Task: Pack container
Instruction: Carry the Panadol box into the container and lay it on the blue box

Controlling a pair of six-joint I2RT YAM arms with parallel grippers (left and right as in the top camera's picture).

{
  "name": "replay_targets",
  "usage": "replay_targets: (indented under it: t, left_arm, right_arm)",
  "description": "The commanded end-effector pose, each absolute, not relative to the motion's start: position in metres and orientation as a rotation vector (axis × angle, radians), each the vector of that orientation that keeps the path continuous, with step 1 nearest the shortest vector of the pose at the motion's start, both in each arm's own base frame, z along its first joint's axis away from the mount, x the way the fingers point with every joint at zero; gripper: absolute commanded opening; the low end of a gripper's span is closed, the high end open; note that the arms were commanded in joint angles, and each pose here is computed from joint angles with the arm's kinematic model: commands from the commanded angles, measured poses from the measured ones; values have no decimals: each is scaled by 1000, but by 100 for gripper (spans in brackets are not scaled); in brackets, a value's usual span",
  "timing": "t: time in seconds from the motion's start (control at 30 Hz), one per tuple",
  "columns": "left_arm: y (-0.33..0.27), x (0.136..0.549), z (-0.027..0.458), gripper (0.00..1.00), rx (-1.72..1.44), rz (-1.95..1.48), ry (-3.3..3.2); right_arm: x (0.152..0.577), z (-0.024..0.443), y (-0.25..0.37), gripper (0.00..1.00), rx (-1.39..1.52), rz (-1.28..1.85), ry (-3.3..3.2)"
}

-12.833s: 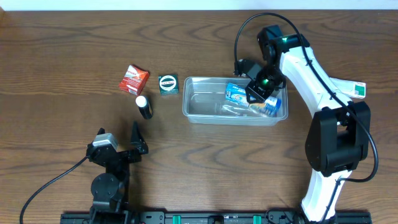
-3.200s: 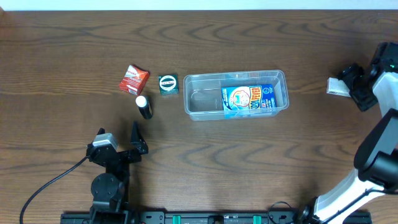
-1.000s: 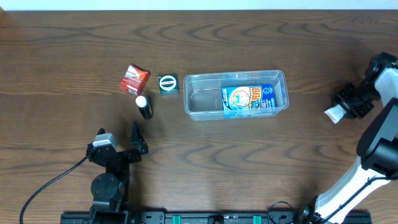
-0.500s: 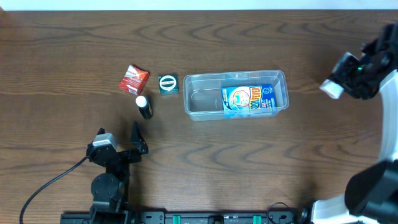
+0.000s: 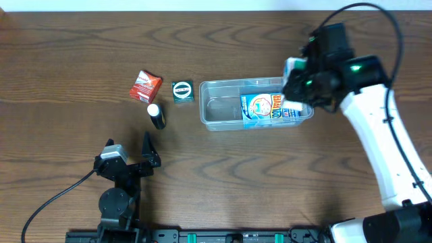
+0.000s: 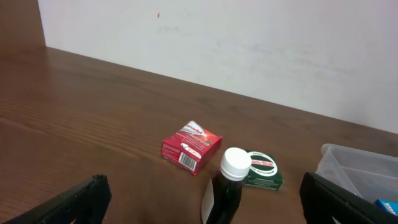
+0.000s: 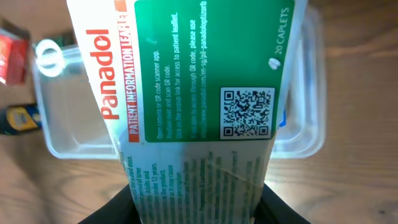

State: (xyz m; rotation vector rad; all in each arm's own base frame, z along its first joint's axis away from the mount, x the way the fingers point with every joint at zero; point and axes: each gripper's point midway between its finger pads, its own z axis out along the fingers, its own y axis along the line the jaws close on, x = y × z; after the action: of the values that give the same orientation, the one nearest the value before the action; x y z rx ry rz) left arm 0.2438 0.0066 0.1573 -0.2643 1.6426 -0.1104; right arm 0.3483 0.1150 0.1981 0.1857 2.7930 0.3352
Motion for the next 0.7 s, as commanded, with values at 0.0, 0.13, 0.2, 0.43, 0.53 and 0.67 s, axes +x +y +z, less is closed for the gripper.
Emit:
replay_targets:
  t: [0.0, 0.13, 0.2, 0.43, 0.53, 0.67]
  left_arm:
    - [12, 243, 140, 98, -288, -76, 1689]
    - [12, 243, 140, 98, -288, -76, 1689]
    - [12, 243, 140, 98, -288, -76, 1689]
    - [12, 243, 140, 98, -288, -76, 1689]
    - [12, 243, 140, 98, -288, -76, 1689]
    - [12, 243, 140, 98, -288, -76, 1689]
  right_arm:
    - [342, 180, 113, 41, 301, 191, 2810]
    - [338, 164, 122, 36, 479, 197, 2798]
    - [340, 155, 127, 35, 559, 222, 2777]
    - [341, 116, 129, 39, 952, 259, 2656]
    - [344, 105, 129, 39, 1095, 298, 2591]
    - [339, 93, 124, 35, 1408, 311, 2461]
